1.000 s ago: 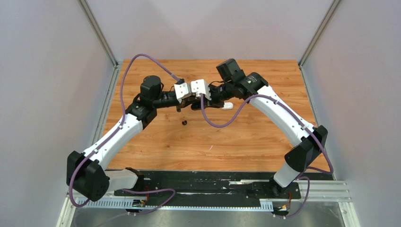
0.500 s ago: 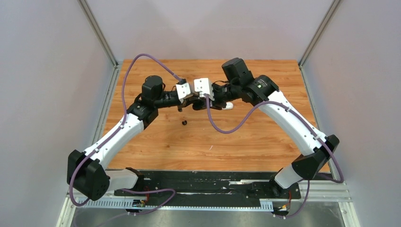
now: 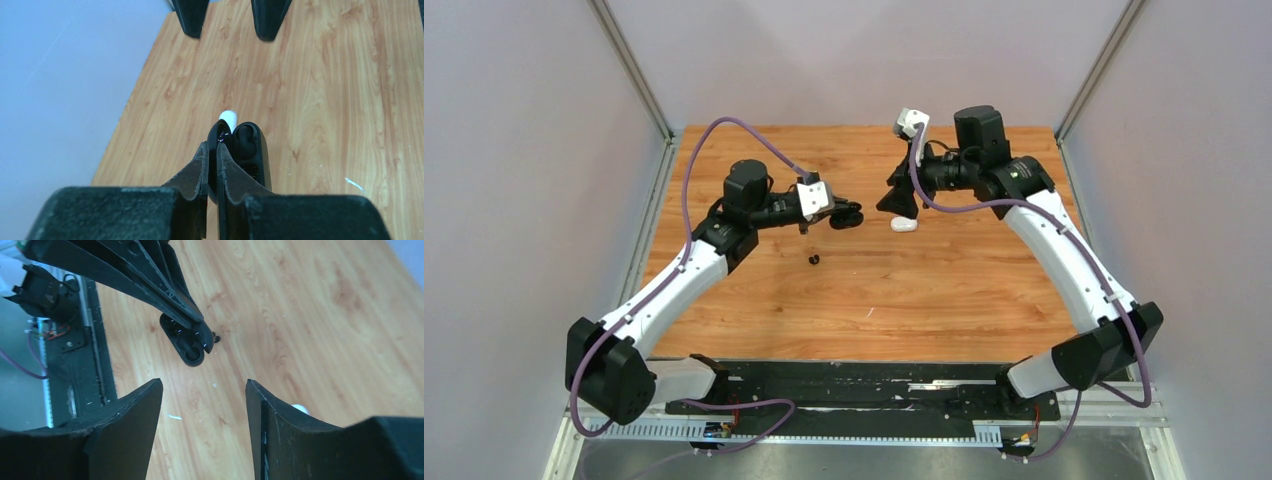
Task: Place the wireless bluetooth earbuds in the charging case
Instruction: Pass from the left arm to the right
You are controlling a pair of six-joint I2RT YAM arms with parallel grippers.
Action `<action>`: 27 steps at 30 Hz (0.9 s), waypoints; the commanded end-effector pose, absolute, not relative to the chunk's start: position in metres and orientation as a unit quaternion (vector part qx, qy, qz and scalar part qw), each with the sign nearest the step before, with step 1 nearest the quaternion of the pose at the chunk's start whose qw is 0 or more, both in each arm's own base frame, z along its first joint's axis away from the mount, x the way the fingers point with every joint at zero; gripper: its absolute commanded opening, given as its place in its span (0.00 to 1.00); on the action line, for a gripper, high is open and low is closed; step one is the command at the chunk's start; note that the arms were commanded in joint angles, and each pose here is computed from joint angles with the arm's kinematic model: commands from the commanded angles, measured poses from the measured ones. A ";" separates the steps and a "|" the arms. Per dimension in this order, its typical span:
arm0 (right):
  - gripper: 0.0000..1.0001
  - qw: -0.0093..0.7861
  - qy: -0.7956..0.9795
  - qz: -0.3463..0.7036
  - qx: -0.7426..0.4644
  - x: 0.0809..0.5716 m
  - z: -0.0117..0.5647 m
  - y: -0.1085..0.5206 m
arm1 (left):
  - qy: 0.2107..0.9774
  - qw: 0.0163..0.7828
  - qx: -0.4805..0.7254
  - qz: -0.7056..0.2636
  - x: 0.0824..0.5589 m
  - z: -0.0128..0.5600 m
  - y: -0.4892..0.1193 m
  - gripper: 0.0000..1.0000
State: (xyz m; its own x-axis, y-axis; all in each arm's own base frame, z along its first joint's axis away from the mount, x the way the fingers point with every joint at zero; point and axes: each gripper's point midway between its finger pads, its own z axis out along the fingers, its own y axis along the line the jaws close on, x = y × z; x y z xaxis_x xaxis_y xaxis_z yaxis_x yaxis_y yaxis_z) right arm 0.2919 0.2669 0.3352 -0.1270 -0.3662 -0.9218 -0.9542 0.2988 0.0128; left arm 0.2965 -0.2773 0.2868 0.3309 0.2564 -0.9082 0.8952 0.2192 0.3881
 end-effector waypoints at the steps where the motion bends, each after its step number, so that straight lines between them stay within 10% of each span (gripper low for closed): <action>1: 0.62 0.390 0.679 0.421 -0.458 0.283 0.324 0.285 | 0.437 0.646 0.585 -0.222 0.294 0.335 -0.276 0.00; 27: 0.37 0.404 0.565 0.480 -0.536 0.306 0.327 0.316 | 0.431 0.616 0.608 -0.257 0.280 0.337 -0.281 0.00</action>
